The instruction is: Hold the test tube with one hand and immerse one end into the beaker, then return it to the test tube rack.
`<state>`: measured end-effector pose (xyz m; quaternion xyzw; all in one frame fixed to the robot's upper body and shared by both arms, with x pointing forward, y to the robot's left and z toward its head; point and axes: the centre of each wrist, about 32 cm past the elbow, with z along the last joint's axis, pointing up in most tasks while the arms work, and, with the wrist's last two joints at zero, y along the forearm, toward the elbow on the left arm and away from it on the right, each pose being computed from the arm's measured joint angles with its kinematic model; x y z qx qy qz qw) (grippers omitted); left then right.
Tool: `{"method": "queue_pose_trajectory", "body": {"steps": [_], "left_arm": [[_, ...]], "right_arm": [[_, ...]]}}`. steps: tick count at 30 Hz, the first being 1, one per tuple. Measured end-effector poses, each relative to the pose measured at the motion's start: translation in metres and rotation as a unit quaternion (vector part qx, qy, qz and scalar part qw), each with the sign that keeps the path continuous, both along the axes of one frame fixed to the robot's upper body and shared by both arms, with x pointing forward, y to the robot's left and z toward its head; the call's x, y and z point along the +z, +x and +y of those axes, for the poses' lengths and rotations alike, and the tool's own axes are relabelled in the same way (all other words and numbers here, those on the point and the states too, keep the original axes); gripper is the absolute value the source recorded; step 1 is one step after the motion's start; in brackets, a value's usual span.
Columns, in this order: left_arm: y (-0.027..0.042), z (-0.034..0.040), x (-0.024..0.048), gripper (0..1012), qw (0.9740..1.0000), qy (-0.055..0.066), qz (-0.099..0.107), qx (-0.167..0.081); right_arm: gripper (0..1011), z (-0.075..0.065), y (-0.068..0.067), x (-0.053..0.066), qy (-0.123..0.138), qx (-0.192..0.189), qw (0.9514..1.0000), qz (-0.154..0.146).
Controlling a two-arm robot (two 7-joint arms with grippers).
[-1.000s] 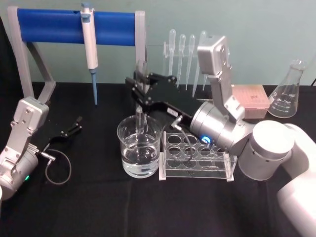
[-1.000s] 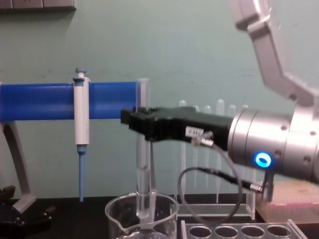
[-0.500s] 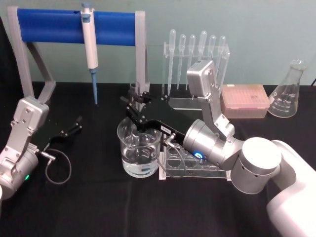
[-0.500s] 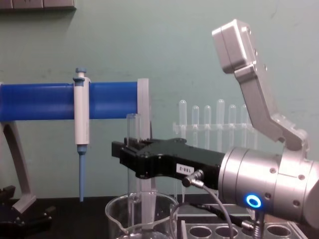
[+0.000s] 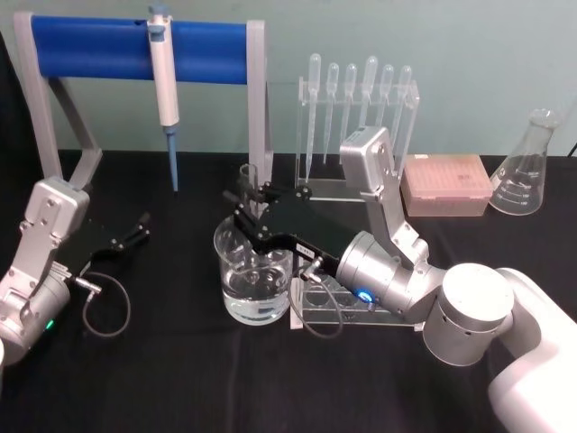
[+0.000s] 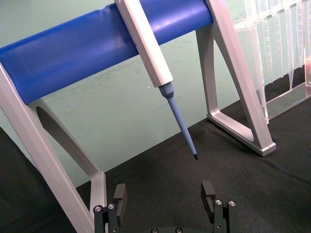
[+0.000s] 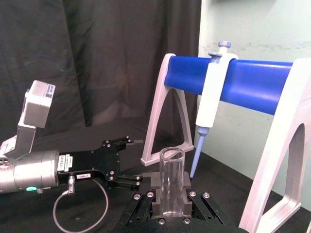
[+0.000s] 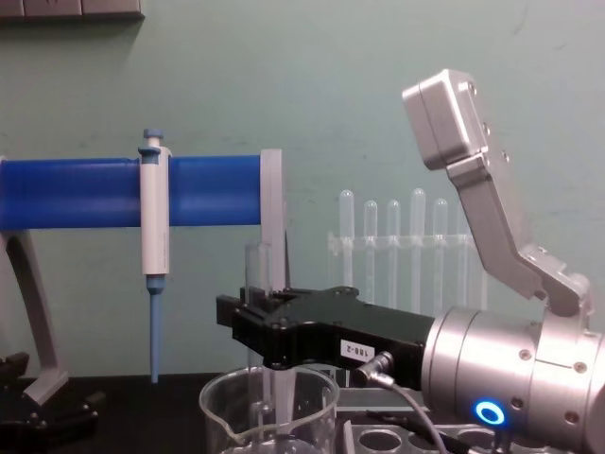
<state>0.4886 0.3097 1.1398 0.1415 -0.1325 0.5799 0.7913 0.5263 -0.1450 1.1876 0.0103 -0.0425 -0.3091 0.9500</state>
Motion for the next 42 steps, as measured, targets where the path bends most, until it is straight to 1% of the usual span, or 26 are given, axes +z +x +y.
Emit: {"method": "queue_pose_trajectory", "body": {"steps": [15,42], "left_arm": [[0.0000,0.0000,0.0000,1000,1.0000,0.000,0.000,0.000],[0.0000,0.0000,0.0000,1000,1.0000,0.000,0.000,0.000]], "right_arm": [[226,-0.0015,-0.0019,-0.0060,-0.003,-0.006,0.9999,0.008],[226,-0.0015,-0.0018,-0.0062,-0.002,-0.008,0.9999,0.009]]}}
